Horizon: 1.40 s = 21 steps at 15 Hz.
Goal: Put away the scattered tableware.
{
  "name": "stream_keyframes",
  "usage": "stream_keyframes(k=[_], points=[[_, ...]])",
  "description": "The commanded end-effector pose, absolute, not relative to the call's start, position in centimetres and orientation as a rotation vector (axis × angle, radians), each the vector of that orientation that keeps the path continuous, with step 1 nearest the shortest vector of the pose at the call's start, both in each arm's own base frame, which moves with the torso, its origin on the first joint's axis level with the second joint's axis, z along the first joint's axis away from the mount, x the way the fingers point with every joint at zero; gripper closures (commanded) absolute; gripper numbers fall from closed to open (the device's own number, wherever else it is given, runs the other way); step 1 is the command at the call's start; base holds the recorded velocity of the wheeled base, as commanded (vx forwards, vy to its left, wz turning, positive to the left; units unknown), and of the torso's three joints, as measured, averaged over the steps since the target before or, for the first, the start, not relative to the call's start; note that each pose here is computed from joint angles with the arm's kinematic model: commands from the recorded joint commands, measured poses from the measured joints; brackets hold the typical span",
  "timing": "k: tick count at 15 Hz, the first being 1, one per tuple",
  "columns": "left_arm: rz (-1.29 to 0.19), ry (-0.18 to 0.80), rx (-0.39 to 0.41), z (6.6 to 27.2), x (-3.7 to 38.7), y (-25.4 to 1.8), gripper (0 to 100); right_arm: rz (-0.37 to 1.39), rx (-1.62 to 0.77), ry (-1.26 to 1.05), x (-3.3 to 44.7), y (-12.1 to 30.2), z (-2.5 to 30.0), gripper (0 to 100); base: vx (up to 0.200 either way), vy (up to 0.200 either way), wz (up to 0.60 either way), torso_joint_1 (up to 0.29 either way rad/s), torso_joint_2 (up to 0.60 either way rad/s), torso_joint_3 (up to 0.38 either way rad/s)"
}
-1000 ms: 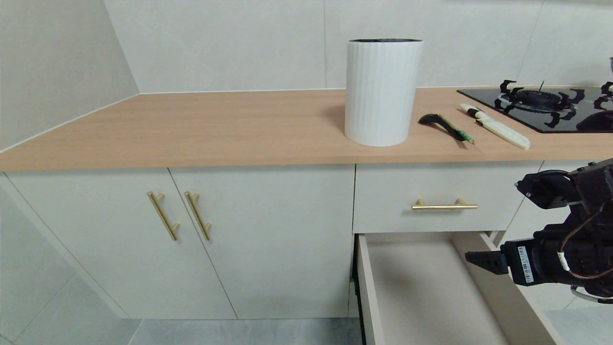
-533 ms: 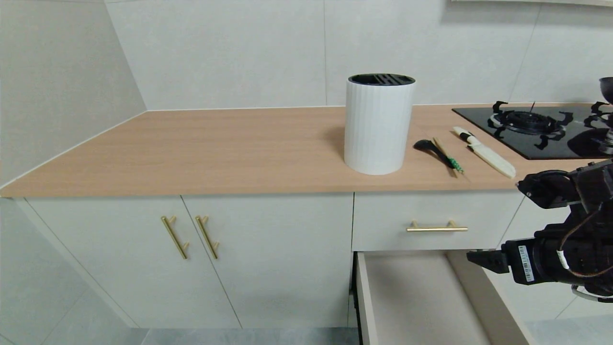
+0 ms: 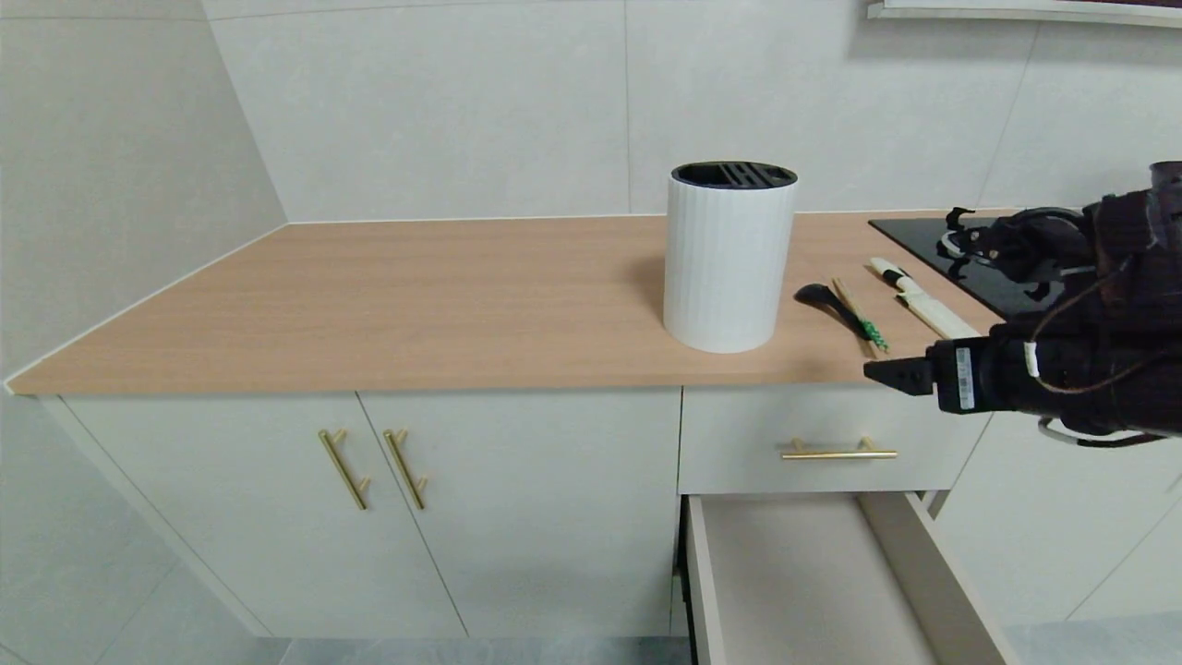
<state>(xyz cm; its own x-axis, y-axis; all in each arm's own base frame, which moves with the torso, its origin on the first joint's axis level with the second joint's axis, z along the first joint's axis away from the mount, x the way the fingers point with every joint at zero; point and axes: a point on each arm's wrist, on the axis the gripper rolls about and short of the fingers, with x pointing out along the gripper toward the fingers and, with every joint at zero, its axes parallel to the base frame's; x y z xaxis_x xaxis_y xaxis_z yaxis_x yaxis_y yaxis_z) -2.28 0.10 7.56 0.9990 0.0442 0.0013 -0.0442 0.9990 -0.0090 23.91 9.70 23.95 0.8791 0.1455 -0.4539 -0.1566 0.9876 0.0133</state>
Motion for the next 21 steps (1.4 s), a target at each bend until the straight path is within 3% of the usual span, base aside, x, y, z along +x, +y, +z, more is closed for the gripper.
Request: stream_keyframes(k=[1,16,21], points=[[0.044,-0.002,-0.009,7.6,-2.3,0.1,0,0.122,-0.003,0.430,29.0,10.7,25.6,0,0.000,0.000,0.00,0.000,0.00,0.000],[0.044,-0.002,-0.009,7.6,-2.3,0.1,0,-0.091,0.034,0.528,38.0,8.1,19.5,0,0.000,0.000,0.00,0.000,0.00,0.000],[0.044,-0.002,-0.009,7.6,-2.3,0.1,0,-0.093,0.037,0.517,38.2,8.0,19.5,0,0.000,0.000,0.00,0.000,0.00,0.000]])
